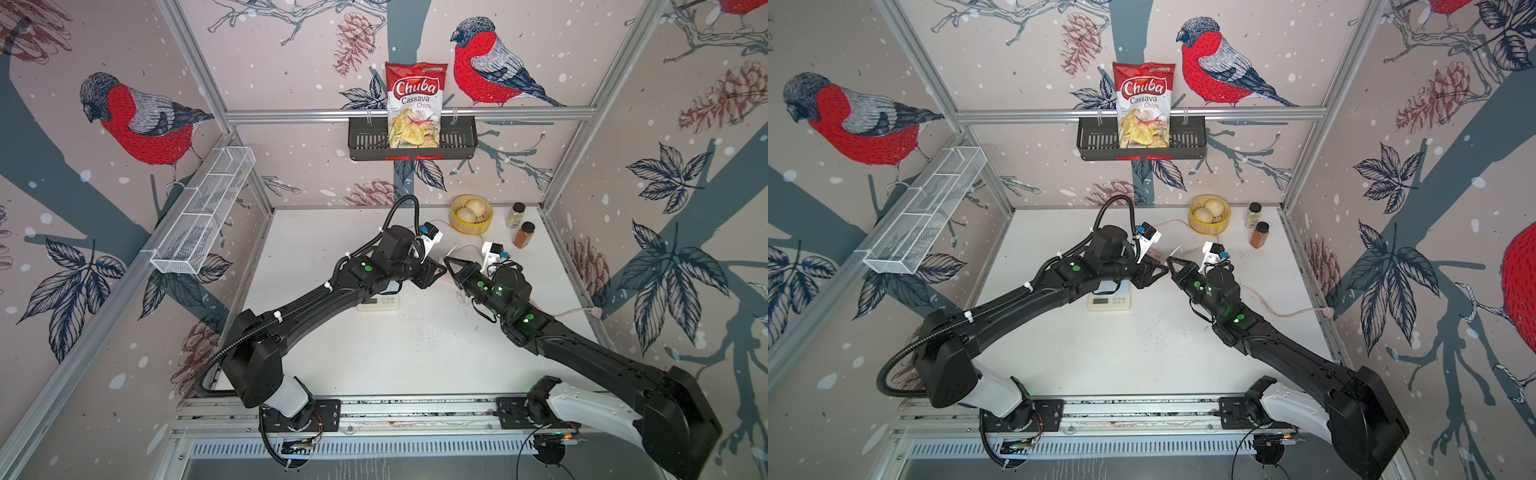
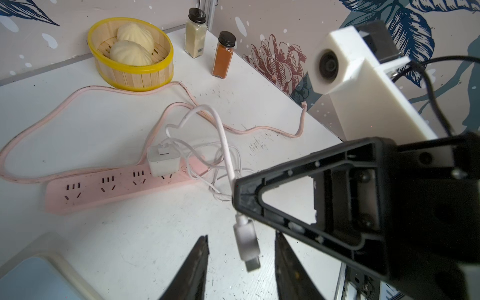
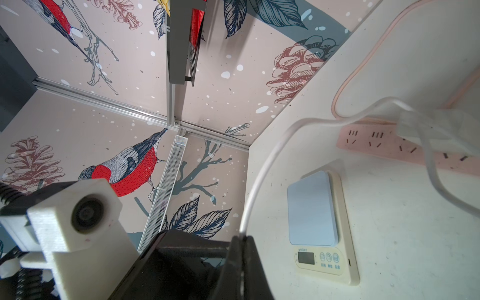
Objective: Charge the electronic scale
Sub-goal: Adjust the charging cable.
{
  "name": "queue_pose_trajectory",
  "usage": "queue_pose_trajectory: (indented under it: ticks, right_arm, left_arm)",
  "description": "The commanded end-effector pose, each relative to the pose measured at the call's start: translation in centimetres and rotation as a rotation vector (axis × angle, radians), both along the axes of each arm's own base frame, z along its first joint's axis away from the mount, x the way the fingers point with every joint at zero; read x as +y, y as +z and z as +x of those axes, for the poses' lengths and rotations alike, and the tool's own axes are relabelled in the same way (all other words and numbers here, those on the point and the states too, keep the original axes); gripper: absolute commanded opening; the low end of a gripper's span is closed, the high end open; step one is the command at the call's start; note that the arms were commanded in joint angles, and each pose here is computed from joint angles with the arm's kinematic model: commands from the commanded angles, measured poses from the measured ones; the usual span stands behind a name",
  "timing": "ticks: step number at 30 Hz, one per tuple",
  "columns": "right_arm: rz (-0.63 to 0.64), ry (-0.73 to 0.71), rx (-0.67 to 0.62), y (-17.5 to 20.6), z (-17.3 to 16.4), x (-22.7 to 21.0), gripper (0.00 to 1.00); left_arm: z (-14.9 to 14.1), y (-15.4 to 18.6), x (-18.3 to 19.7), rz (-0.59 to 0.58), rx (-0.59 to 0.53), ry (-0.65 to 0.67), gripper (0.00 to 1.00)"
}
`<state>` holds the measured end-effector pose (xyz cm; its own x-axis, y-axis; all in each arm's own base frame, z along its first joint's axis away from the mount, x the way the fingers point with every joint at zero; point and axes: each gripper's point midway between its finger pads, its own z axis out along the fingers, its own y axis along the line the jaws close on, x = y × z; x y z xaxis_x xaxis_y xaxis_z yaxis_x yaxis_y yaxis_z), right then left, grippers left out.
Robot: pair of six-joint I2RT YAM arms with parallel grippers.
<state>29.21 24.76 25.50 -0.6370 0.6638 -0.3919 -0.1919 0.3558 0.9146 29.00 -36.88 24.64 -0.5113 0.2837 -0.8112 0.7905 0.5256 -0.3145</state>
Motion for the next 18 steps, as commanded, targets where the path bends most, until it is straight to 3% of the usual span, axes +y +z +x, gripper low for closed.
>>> queue_pose_trajectory:
  ticks: [1,10,14,18]
  right_arm:
    - [0.035,0.012,-0.015,1.0,-0.1,0.3,0.00]
    - [0.028,0.030,0.007,0.4,-0.2,0.6,0.01]
    - [0.011,0.041,0.031,-0.1,-0.5,0.5,0.16]
    - [-0.001,0.051,0.062,-0.4,-1.0,-0.1,0.46]
  left_arm:
    - [0.0,0.1,-0.3,0.002,-0.015,-0.009,0.38]
    - [0.3,0.5,-0.1,0.022,-0.044,-0.002,0.17]
    - [0.4,0.4,0.6,0.063,-0.080,0.000,0.08]
    - [0.1,-0.1,1.1,0.110,-0.116,-0.030,0.04]
